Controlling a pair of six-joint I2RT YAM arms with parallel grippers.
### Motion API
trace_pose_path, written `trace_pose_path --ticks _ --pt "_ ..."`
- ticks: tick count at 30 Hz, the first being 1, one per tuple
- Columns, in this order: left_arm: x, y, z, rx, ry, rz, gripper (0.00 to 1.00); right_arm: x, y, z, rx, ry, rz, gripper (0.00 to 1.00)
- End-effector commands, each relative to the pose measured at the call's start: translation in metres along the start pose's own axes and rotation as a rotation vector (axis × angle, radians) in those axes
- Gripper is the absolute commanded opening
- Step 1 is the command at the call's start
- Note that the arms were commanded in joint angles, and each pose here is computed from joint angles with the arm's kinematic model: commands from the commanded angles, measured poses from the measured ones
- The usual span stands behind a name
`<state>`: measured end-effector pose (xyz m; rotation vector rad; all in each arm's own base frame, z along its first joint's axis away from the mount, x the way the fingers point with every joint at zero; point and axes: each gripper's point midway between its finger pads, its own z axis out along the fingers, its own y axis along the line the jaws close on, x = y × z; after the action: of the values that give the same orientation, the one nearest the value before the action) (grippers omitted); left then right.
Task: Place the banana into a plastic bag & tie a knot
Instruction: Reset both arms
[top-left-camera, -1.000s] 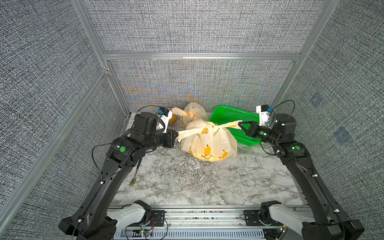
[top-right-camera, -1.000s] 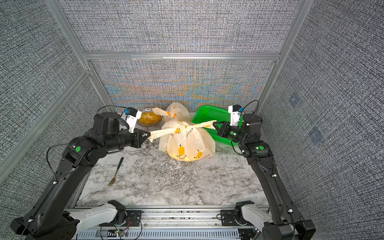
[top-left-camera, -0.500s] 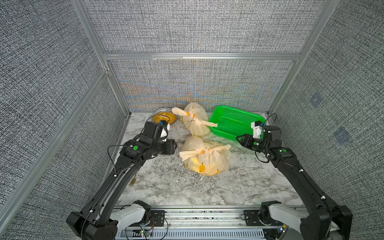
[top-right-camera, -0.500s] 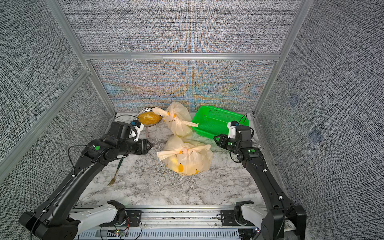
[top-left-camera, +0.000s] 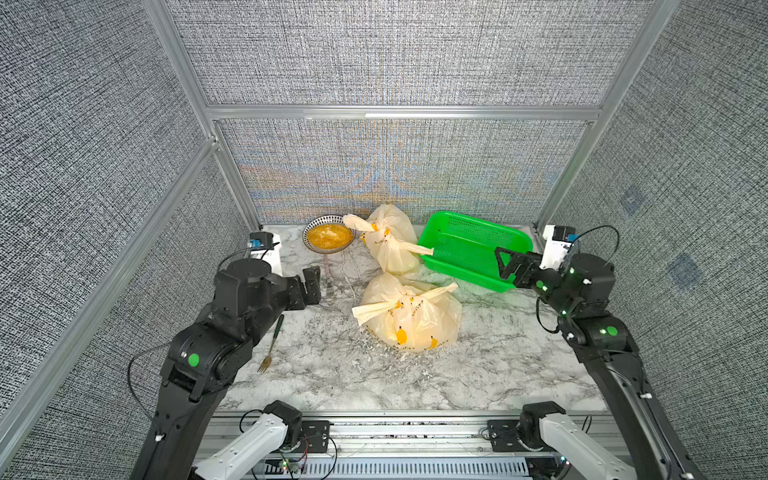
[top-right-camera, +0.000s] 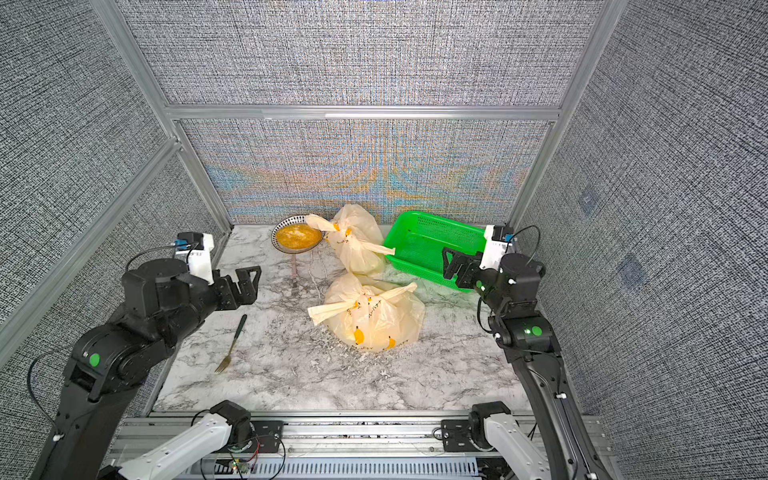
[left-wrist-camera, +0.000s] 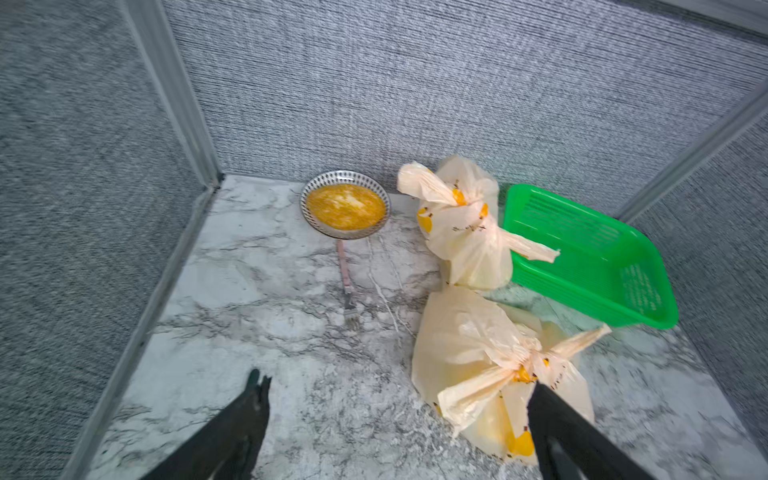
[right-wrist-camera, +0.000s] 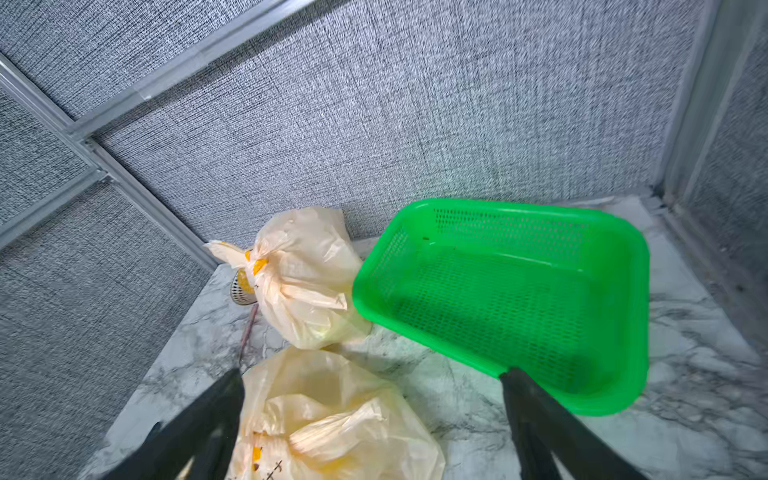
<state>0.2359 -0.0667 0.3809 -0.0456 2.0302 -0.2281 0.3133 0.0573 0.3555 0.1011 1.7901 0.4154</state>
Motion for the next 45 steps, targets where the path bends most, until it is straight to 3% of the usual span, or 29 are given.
trace_pose_path --ticks 1,5,11,14,18,23,27,31,35,39,45 --pt "0.002 0.026 0.014 -0.153 -0.074 -0.006 0.99 0.002 -0.023 0.000 0.108 -0.082 -0.135 0.98" --pt "0.035 0.040 0.062 -0.251 -0.088 -0.013 0.99 0.047 -0.051 0.013 0.165 -0.127 -0.247 0.98" --pt "0.093 0.079 0.139 -0.372 -0.022 0.000 0.99 0.097 -0.100 0.018 0.314 -0.221 -0.255 0.98" --pt "0.118 0.111 0.158 -0.443 -0.011 0.027 0.99 0.126 -0.121 0.019 0.381 -0.226 -0.265 0.98" --pt "0.142 0.127 0.173 -0.434 -0.034 0.102 0.99 0.154 -0.138 0.020 0.404 -0.223 -0.261 0.98" --pt "0.165 0.138 0.197 -0.391 -0.063 0.121 0.99 0.160 -0.140 0.030 0.396 -0.248 -0.303 0.98" --pt "0.163 0.135 0.221 -0.369 -0.007 0.152 0.99 0.155 -0.141 0.044 0.390 -0.246 -0.321 0.98" --pt "0.150 0.131 0.234 -0.345 -0.082 0.191 0.99 0.165 -0.135 0.050 0.321 -0.254 -0.321 0.98" --pt "0.162 0.135 0.254 -0.312 -0.087 0.154 0.99 0.177 -0.121 0.068 0.231 -0.222 -0.391 0.98" --pt "0.171 0.119 0.263 -0.190 -0.053 0.207 0.99 0.181 -0.133 0.086 0.272 -0.138 -0.360 0.98" --pt "0.171 0.118 0.262 -0.186 -0.052 0.212 0.99 0.180 -0.140 0.089 0.272 -0.126 -0.332 0.98"
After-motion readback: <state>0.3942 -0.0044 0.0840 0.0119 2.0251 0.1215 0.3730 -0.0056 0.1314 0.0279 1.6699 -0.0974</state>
